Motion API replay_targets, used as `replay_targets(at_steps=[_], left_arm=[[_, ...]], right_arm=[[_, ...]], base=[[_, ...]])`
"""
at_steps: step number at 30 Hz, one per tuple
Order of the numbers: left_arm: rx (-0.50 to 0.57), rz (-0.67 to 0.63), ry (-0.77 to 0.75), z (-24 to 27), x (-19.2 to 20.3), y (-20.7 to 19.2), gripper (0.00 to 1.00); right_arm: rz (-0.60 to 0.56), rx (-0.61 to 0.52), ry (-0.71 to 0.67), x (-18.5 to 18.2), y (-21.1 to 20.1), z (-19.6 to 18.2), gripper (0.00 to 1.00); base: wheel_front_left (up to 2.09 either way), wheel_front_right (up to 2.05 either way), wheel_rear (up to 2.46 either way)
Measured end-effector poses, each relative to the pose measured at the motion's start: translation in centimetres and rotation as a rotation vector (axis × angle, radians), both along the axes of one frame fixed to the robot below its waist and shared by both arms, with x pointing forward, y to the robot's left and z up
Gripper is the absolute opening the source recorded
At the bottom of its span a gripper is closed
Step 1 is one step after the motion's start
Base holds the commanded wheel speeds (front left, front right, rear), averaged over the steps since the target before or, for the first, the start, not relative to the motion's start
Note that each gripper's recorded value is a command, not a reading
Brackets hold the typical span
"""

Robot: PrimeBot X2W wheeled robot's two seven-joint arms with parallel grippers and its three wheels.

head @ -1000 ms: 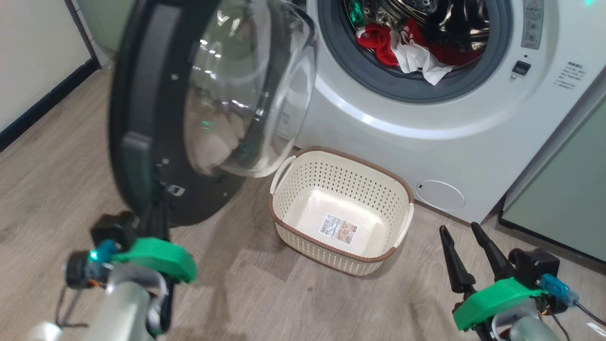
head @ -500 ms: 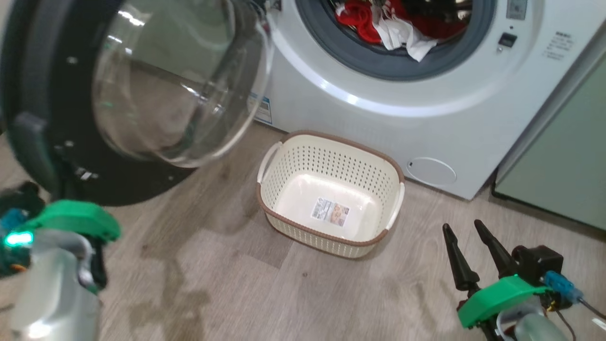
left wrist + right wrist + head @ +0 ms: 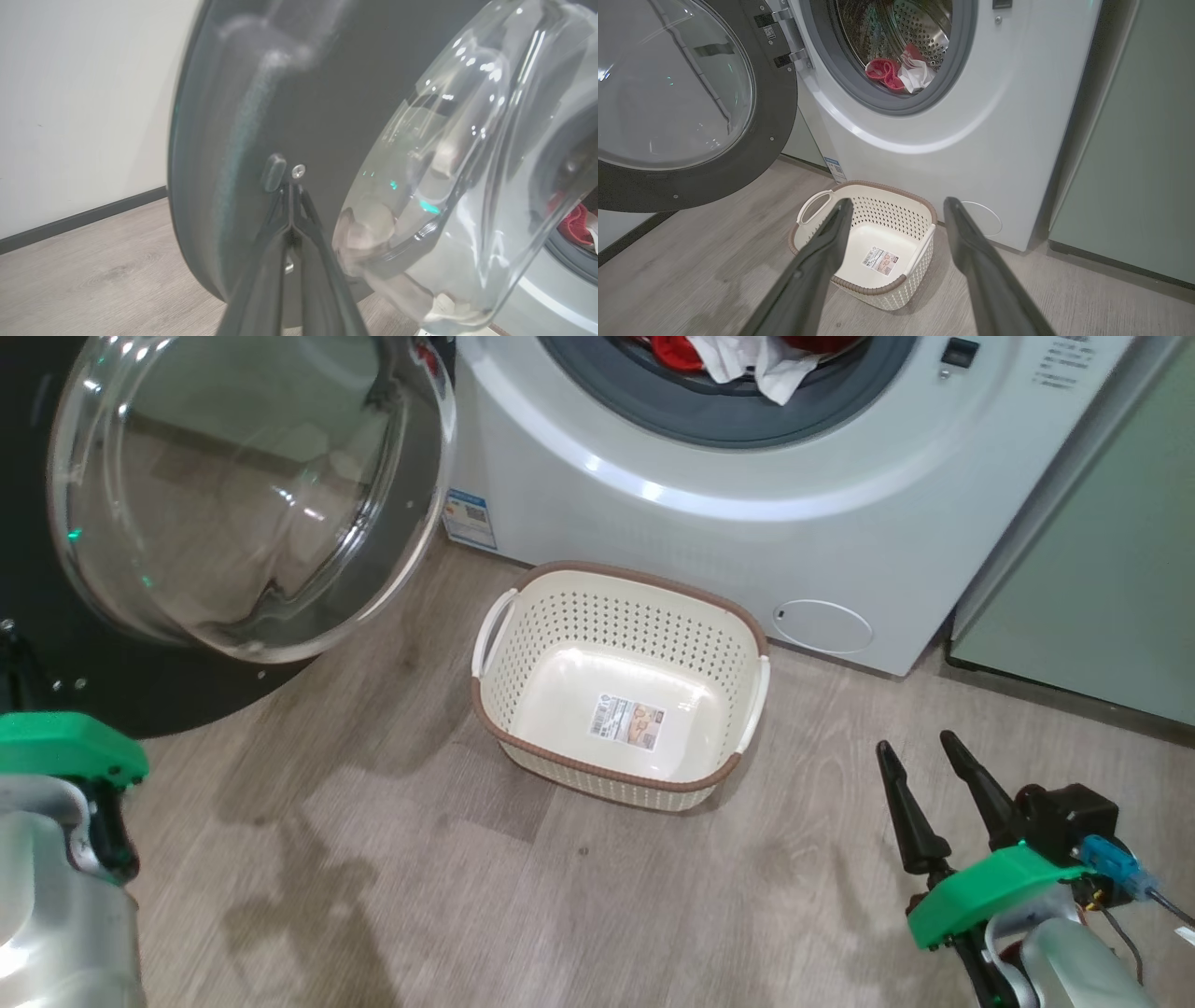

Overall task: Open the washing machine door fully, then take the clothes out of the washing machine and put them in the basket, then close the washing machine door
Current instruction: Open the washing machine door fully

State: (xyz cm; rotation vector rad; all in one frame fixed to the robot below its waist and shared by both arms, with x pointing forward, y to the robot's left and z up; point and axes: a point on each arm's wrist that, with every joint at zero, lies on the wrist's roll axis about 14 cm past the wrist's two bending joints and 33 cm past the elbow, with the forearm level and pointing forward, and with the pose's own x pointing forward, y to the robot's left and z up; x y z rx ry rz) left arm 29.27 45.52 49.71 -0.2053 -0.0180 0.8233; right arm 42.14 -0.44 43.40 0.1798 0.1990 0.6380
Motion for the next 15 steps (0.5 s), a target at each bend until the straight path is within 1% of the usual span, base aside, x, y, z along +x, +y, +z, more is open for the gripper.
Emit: replay_targets(at_steps=[2,8,11,15], left_arm=[[-0.003,-0.006,-0.013,0.2,0.4,0.1,0.0],[0.035,-0.039,-0.036,1.4,0.3,-0.3,0.0],[0.051,-0.066,-0.055,1.8,-0.2,-1.1,0.0],[0.056,-0.116,-0.049,0.8,-1.1,-2.9,0.0]], right_arm=[[-0.008,0.001,-0.001,0.0,-0.3,0.1,1.0],[-0.036,0.011,-0.028,-0.4,-0.9,1.4,1.0],[-0.051,0.023,-0.038,-1.1,-1.0,2.2,1.0],[-0.079,0.033,-0.045,-2.3,-1.7,2.7,1.0]], base=[[0.0,0.0,0.0],[0.0,0.0,0.0],[0.0,0.0,0.0],[0.0,0.0,0.0]])
